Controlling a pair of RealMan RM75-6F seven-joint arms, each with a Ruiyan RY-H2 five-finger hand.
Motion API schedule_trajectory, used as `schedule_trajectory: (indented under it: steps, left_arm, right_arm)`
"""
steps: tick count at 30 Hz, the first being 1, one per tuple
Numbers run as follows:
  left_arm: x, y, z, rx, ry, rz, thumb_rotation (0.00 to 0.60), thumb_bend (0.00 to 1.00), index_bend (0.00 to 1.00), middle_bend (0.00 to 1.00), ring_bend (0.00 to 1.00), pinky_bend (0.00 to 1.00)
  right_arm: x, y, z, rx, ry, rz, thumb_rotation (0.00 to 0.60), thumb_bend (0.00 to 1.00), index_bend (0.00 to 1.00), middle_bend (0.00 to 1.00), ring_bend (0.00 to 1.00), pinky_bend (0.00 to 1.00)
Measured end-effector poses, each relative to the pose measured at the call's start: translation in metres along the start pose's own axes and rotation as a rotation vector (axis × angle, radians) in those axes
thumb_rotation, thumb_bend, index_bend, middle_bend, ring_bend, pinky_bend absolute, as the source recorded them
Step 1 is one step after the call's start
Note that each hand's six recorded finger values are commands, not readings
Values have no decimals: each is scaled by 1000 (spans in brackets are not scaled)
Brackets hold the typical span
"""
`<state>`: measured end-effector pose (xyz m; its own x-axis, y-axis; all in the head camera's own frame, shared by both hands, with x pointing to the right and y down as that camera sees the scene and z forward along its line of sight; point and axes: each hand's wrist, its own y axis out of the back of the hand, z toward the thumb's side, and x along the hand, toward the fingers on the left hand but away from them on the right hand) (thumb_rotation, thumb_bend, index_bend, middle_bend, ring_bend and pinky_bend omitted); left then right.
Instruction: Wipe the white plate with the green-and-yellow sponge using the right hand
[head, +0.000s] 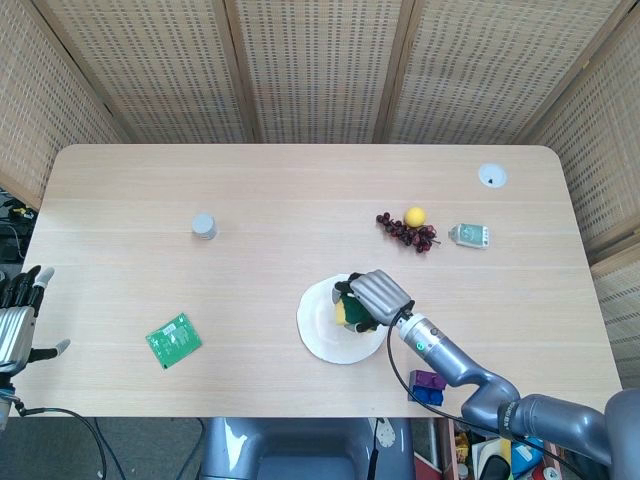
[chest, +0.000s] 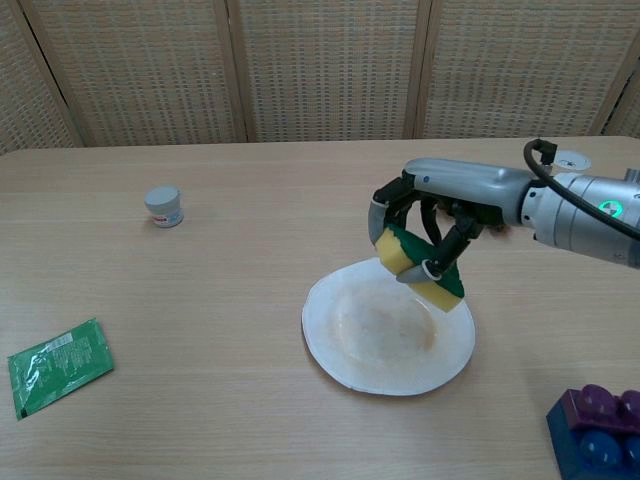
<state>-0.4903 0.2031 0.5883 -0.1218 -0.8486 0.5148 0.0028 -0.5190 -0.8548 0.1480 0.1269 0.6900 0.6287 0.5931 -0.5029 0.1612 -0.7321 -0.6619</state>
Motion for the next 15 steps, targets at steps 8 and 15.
schedule_trajectory:
  steps: [8, 15]
  left_arm:
    - [4, -4, -3, 5, 18, -12, 600, 0, 0, 0, 0, 0]
    - [6, -3, -5, 1, 25, -13, 600, 0, 0, 0, 0, 0]
  right_arm:
    - [-22, -17, -12, 27, 56, 19, 600, 251, 453, 528, 378, 563]
    - [-30, -42, -20, 54, 83, 67, 600, 265, 458, 535, 378, 563]
